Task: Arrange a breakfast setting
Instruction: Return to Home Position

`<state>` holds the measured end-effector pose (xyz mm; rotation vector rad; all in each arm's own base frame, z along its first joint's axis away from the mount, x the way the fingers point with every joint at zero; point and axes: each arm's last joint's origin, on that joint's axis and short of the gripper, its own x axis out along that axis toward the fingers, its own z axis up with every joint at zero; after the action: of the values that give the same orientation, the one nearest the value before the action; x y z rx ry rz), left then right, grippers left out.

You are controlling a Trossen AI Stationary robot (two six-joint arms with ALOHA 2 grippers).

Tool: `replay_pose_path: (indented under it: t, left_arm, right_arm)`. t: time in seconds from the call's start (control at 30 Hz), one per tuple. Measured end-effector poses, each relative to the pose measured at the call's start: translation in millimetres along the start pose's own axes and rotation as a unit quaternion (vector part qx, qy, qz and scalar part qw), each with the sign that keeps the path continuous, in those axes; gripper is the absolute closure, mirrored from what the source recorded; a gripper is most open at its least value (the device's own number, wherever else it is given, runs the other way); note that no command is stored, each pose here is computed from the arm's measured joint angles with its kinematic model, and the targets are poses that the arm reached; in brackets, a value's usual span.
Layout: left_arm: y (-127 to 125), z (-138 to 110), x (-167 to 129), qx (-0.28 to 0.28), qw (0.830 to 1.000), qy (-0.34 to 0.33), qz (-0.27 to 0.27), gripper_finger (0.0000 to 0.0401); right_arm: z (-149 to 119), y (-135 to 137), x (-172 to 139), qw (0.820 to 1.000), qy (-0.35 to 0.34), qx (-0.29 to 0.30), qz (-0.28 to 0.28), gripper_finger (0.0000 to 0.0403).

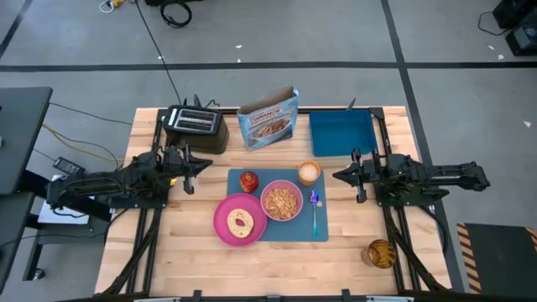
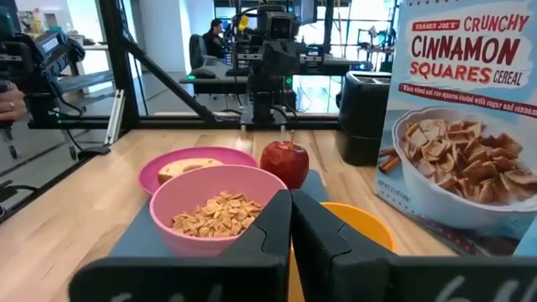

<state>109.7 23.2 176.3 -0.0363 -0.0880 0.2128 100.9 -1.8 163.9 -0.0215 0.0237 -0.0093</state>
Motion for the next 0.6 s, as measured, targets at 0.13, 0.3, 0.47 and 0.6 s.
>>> replay_pose_path:
  t: [0.13, 0.3, 0.47, 0.6]
  left_arm:
    - [0.2, -0.2, -7.0, 0.002, 1.0, -0.001, 0.013, 0.0395]
    - [1.0, 0.3, -15.7, 0.005, 0.999, -0.011, 0.045, 0.0395]
    - [-3.1, -5.2, -14.8, 0.014, 1.0, 0.019, 0.008, 0.0395]
    - [-4.0, -5.0, -14.9, 0.017, 1.0, 0.018, 0.004, 0.0387]
  right_arm:
    - [0.0, 0.0, 0.0, 1.0, 0.0, 0.0, 0.0, 0.0386]
    - [0.0, 0.0, 0.0, 1.0, 0.0, 0.0, 0.0, 0.0385]
    - [0.1, -0.1, 0.0, 1.0, 0.0, 0.0, 0.0, 0.0385]
    - [0.6, -0.1, 0.0, 1.0, -0.003, 0.0, 0.0, 0.0385]
